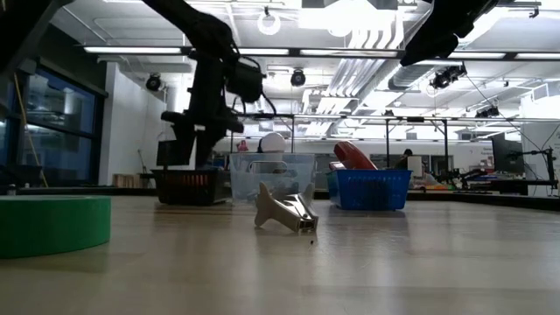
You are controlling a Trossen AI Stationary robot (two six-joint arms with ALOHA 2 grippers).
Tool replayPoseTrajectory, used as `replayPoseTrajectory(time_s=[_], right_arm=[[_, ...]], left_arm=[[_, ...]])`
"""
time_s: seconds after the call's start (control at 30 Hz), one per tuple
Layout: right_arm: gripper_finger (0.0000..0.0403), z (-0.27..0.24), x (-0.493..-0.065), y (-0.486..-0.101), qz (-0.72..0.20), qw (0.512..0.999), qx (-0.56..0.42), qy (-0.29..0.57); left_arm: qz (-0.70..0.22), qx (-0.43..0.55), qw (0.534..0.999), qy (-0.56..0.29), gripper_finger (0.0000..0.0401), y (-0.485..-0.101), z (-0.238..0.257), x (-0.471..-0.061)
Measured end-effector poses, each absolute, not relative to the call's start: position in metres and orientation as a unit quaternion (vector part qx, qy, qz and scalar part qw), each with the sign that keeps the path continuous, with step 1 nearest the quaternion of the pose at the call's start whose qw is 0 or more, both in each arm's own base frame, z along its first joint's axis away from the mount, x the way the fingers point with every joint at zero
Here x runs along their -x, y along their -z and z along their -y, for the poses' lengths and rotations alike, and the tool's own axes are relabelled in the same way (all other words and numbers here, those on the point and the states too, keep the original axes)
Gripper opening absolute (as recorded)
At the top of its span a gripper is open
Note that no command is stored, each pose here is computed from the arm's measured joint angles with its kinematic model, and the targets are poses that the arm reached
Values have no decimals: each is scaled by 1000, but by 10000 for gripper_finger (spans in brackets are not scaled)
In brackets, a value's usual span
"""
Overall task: Pick and place Stapler, Stapler remover, tape
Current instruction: Put the green tape into the black basket
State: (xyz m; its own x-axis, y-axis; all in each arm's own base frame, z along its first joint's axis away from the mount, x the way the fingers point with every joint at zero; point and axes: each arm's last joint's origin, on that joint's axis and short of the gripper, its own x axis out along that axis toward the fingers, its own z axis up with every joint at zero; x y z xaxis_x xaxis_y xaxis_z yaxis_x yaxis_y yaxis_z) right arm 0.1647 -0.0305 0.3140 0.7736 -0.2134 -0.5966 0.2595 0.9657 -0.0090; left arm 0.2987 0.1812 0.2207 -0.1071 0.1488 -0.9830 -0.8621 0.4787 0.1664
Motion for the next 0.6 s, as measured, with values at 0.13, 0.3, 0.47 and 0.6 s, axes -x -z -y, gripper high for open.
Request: replayPoseTrajectory(time_s=[0.13, 0.3, 0.47, 0.6], right_arm=[[238, 31, -165, -314, -312, 941, -38, 126], [238, 31, -165, -314, -312, 941, -40, 127], [238, 31, -165, -314, -312, 941, -40, 127], [238, 31, -165, -314, -312, 941, -40, 127]], left_arm=[[-609, 288, 607, -421, 188, -238, -176, -290], [-618, 279, 614, -404, 188, -257, -161, -281], [-619, 267, 649, -352, 188, -276, -137, -280], [-615, 252, 675, -319, 188, -288, -113, -282]])
